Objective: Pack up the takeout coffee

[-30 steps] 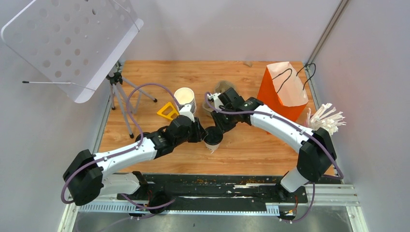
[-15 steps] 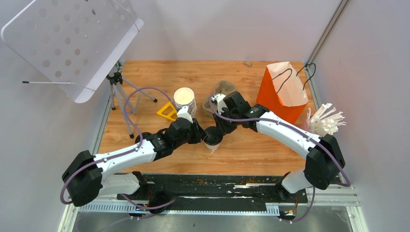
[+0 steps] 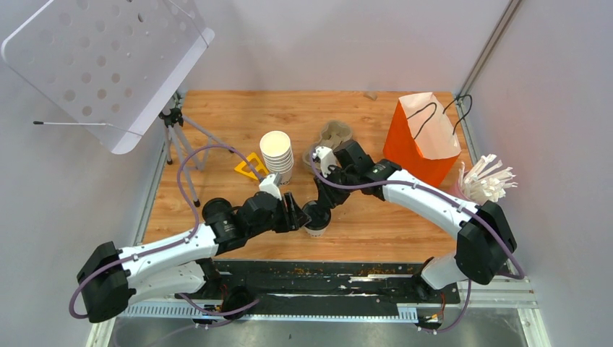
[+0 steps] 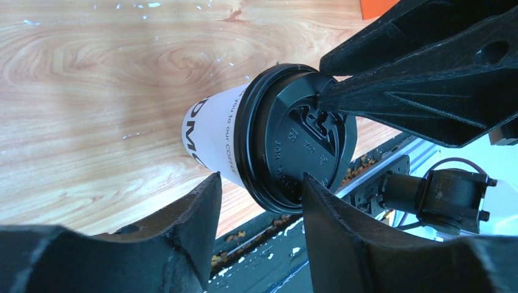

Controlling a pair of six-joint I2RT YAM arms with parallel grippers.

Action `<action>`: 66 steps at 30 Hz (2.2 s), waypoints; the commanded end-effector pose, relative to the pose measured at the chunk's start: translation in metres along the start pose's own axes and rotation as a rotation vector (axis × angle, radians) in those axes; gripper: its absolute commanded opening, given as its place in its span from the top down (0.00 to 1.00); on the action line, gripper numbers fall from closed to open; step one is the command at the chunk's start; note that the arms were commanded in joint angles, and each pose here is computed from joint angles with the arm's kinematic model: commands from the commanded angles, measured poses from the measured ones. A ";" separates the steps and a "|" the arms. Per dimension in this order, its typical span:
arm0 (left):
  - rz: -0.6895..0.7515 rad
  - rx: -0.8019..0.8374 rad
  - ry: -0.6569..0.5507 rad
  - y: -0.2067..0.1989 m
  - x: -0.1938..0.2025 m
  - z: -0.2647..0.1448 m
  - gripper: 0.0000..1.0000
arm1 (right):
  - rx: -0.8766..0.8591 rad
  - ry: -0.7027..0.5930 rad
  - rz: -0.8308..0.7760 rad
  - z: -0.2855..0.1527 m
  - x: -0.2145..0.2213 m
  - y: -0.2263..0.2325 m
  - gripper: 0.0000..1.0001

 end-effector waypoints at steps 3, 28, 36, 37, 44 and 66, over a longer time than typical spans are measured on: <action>-0.003 -0.025 -0.005 0.015 0.010 -0.012 0.37 | -0.055 0.052 -0.029 0.006 0.011 0.000 0.72; -0.173 0.160 0.014 0.020 0.031 -0.014 0.40 | -0.018 0.032 -0.003 0.006 0.018 -0.002 0.69; -0.164 -0.020 0.094 0.040 0.044 -0.010 0.55 | 0.005 0.026 0.014 0.008 0.029 -0.005 0.70; -0.163 -0.024 0.104 0.040 0.045 -0.010 0.56 | 0.006 0.027 0.018 0.009 0.031 -0.006 0.70; -0.226 -0.065 0.144 0.060 0.065 -0.008 0.63 | 0.002 0.008 0.050 0.008 0.043 -0.005 0.69; -0.204 -0.078 0.218 0.067 0.075 -0.012 0.70 | -0.035 -0.028 0.056 0.007 0.048 -0.002 0.65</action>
Point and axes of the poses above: each gripper's point midway between its finger pads, its own z axis out along the fingers, its own y axis along the line the jaws close on, x = y × z, the point moved 10 cm from there along -z, back along the fingers, and after that the axes turned 5 degrees about z, right-handed, at the moved point
